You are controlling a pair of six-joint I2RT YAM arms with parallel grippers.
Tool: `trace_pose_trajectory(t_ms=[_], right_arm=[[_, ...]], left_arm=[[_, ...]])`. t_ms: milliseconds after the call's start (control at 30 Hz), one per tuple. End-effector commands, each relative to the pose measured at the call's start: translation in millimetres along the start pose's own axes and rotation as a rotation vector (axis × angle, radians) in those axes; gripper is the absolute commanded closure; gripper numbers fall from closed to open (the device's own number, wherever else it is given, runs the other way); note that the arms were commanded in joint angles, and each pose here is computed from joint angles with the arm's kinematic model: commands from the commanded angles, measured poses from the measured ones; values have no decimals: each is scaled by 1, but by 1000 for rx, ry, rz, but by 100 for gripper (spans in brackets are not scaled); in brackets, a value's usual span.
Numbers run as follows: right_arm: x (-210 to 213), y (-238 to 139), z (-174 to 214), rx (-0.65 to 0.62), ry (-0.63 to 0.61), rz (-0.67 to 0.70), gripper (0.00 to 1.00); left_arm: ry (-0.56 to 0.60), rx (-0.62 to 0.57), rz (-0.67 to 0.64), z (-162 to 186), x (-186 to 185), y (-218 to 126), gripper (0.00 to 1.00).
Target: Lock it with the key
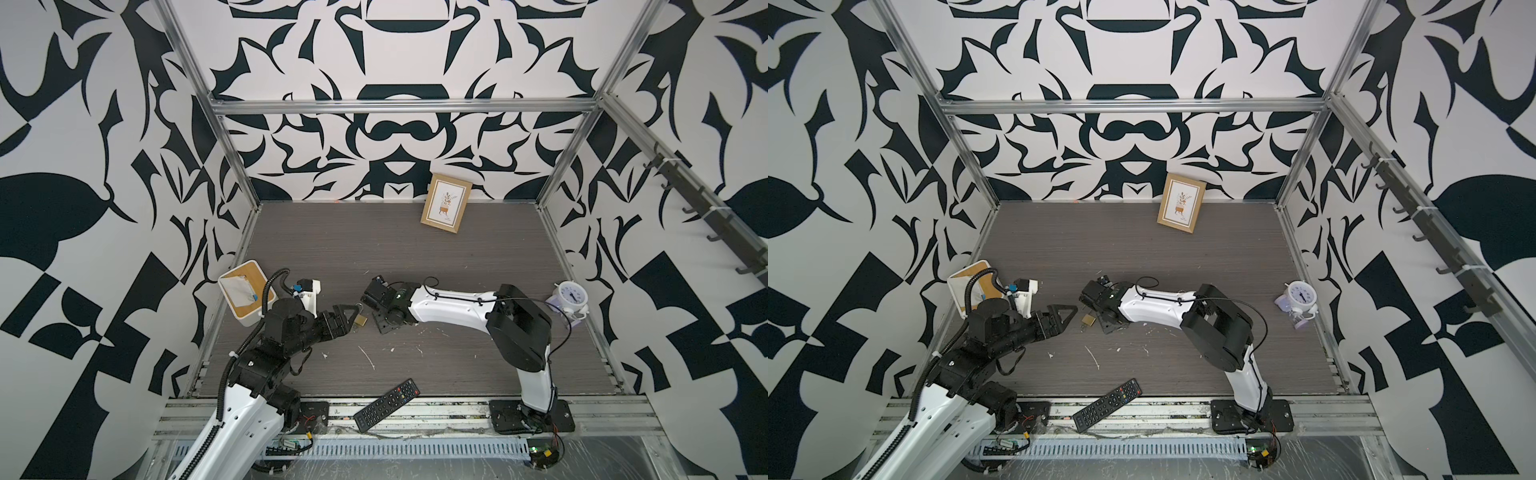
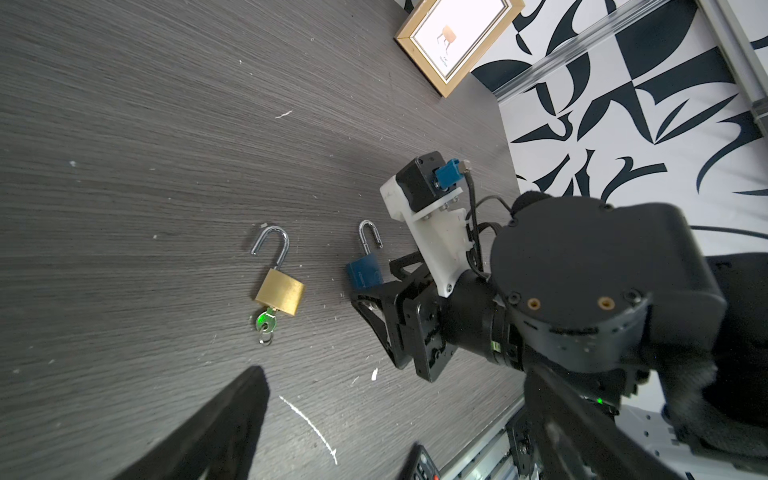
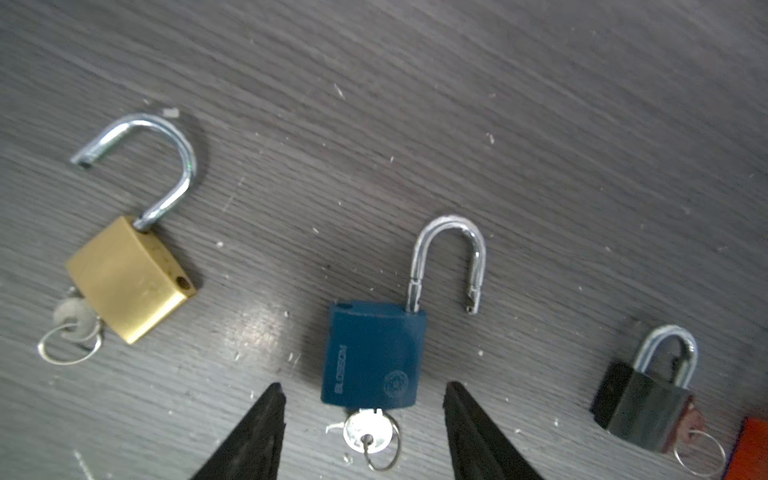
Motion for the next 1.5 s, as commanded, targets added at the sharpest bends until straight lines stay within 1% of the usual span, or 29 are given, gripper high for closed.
trace_pose_trajectory(t_ms=[0,100,167,233,300,367,400,567,667,800,1033,1467], right_arm=[[-8,-12,-9,-27,-4,21,37],[-9,-8,-6,-17,8,-3,37],[-12,-13,-6,-29,17,-2,37],[-20,-21,-4,-41,42,-12,37],[-30,-31,0,-58,80,-22,37],[-38,-38,2,-75,111,-34,38],[-32,-41,2,-79,115,-81,38],[-22,-45,-7,-109,113,-144,40],[-13,-39,-11,-102,109,-177,40],[-8,-29,-15,-88,106,-183,40],[-5,-8,-14,-38,120,-160,41],[-5,5,-15,-25,132,-135,43]], left_arm=[[8,12,-1,2,1,1,1],[3,8,1,2,2,1,0],[-6,12,-5,3,4,2,0],[-31,16,-52,2,11,4,1],[-58,55,-112,5,18,9,5],[-80,90,-142,8,22,13,6],[-83,93,-148,9,22,14,6],[-79,42,-102,6,18,9,5],[-80,18,-71,5,15,5,4],[-81,41,-66,8,14,7,3],[-74,48,-56,7,13,12,3],[-58,46,-64,10,18,11,3]])
Point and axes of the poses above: each gripper's point midway between its finger pads, its own y axis out along the fingers, its own x axis along the line the jaws close on, z = x × y, the point moved 1 cm from there along -y, back along the fingers, and after that the axes turned 13 degrees about -y, right-handed, at the moved point
